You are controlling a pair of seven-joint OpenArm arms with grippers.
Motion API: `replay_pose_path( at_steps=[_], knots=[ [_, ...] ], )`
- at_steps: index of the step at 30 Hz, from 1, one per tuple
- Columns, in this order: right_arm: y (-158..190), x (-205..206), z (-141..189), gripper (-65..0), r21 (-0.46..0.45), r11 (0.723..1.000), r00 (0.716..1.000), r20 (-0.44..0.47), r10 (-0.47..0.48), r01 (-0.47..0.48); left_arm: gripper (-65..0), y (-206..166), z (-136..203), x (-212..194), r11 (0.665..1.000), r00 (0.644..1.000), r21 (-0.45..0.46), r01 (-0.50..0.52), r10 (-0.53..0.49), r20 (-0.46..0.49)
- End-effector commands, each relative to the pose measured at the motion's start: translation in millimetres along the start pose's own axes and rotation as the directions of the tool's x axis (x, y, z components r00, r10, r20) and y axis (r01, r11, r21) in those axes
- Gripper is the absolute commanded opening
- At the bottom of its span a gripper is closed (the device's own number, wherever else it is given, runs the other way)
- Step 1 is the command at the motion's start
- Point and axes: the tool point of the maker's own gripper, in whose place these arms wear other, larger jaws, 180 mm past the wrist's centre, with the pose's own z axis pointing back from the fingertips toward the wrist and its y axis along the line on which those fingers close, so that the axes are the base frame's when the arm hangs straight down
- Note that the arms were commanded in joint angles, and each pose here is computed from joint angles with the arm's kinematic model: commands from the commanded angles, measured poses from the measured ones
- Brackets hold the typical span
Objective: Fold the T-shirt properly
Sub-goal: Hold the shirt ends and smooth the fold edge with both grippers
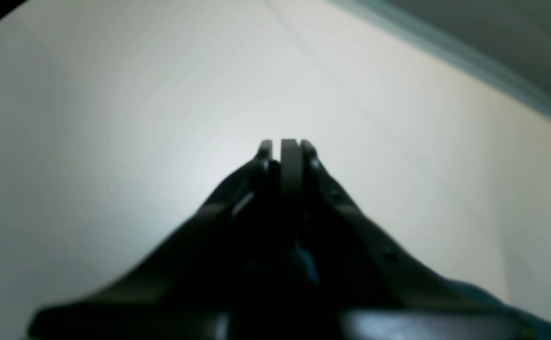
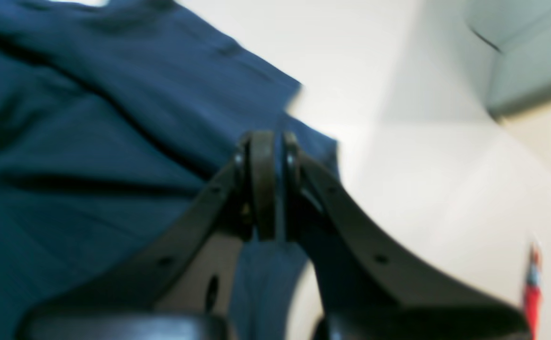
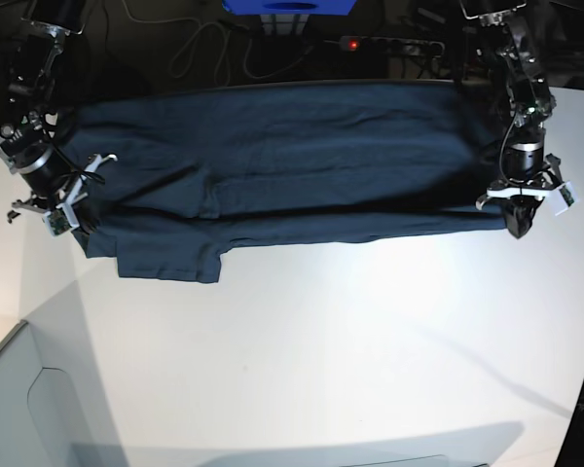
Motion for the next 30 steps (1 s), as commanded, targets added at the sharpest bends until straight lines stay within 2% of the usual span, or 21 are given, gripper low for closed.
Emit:
replay_pose_path(
  at_steps=[1, 9, 12, 16, 20, 27, 30],
  knots=[
    [-2, 14, 3, -64.7, 0.004, 1.000, 0.998, 0.054, 0.016, -0.017, -65.0, 2, 1, 12, 1.000, 0.999, -0.005, 0.012, -0.012, 0.042],
    [12, 11, -1, -62.9, 0.043, 0.999, 0.999, 0.038, 0.028, -0.029, -65.0, 5, 3, 6, 1.000, 1.000, 0.002, 0.011, -0.011, 0.027],
    [18, 13, -3, -53.6, 0.059, 0.998, 0.999, 0.043, 0.034, -0.036, -65.0, 4, 3, 7, 1.000, 1.000, 0.001, 0.010, -0.010, 0.030],
    [17, 12, -7, -35.8, 0.063, 0.998, 0.999, 0.040, 0.024, -0.027, -65.0, 4, 2, 8, 1.000, 0.999, 0.000, 0.010, -0.010, 0.031],
    [10, 4, -21, -26.5, 0.065, 0.998, 0.999, 0.024, -0.022, 0.021, -65.0, 4, 2, 8, 1.000, 0.999, 0.000, 0.010, -0.010, 0.031],
    [2, -9, -36, -26.6, 0.072, 0.994, 0.997, -0.006, -0.078, 0.078, -65.0, 4, 2, 8, 1.000, 0.999, 0.000, 0.009, -0.009, 0.032],
    [2, -10, -38, -30.7, 0.074, 0.994, 0.996, -0.009, -0.085, 0.085, -65.0, 4, 2, 8, 1.000, 0.999, 0.000, 0.009, -0.009, 0.032]
  ],
)
